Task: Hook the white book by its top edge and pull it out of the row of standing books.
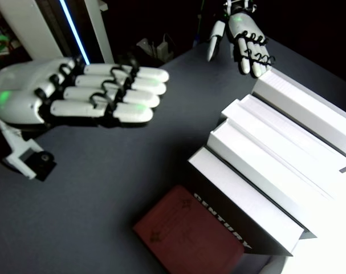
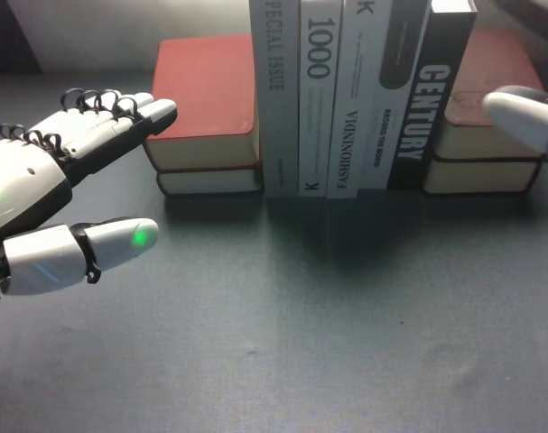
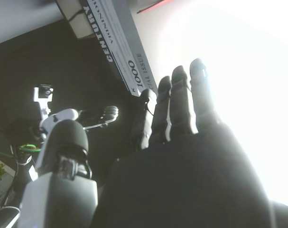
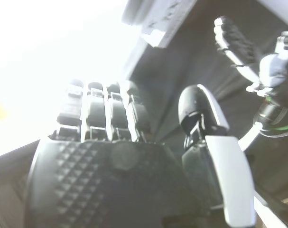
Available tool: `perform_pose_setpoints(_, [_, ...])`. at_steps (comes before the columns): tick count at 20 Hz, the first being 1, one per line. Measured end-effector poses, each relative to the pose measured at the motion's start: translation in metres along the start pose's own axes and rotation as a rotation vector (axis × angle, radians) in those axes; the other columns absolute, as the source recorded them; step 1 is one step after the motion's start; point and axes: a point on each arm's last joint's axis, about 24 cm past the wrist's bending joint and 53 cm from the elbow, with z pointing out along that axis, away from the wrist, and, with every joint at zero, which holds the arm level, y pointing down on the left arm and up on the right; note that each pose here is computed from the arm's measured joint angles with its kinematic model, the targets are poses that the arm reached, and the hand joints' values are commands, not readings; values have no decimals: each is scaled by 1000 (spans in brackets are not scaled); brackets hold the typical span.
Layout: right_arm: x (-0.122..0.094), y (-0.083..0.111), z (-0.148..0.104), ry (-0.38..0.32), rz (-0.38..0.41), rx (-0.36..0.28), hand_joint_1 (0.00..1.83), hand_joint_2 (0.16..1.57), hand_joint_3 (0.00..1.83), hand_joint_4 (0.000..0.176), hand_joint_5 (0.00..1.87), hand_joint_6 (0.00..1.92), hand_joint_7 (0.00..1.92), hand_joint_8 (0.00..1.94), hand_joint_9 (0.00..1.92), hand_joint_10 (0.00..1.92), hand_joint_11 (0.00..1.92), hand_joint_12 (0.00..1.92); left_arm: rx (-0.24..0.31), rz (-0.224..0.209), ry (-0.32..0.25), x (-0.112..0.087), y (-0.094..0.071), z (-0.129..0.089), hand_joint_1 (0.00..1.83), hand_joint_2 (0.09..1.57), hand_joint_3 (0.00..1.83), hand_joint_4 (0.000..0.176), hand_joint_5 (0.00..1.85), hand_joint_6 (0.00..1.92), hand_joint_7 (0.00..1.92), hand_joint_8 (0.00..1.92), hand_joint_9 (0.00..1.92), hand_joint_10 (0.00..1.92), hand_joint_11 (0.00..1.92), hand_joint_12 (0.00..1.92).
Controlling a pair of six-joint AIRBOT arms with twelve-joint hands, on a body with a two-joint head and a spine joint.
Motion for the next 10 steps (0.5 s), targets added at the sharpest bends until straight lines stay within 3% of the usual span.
perform_pose_setpoints(4, [-3, -2, 19, -19, -20, 12, 208, 1388, 0, 0, 167, 30, 0, 0, 0, 0, 0, 0, -2, -1, -5, -1, 0, 0, 171, 1320, 1, 79, 0, 0, 0, 0, 0, 0, 0, 0])
perform_pose_setpoints(7, [-9, -10, 33, -40, -25, 31, 260, 1390, 0, 0, 238, 35, 0, 0, 0, 0, 0, 0, -1, 2, -5, -2, 2, 0, 182, 1335, 6, 72, 17, 7, 0, 0, 0, 0, 0, 0])
perform_pose_setpoints(10, [2, -13, 44, -8, -31, 53, 285, 1370, 0, 0, 286, 27, 0, 0, 0, 0, 0, 0, -5, -3, -13, -3, 3, 1, 193, 1341, 5, 60, 43, 13, 0, 0, 0, 0, 0, 0])
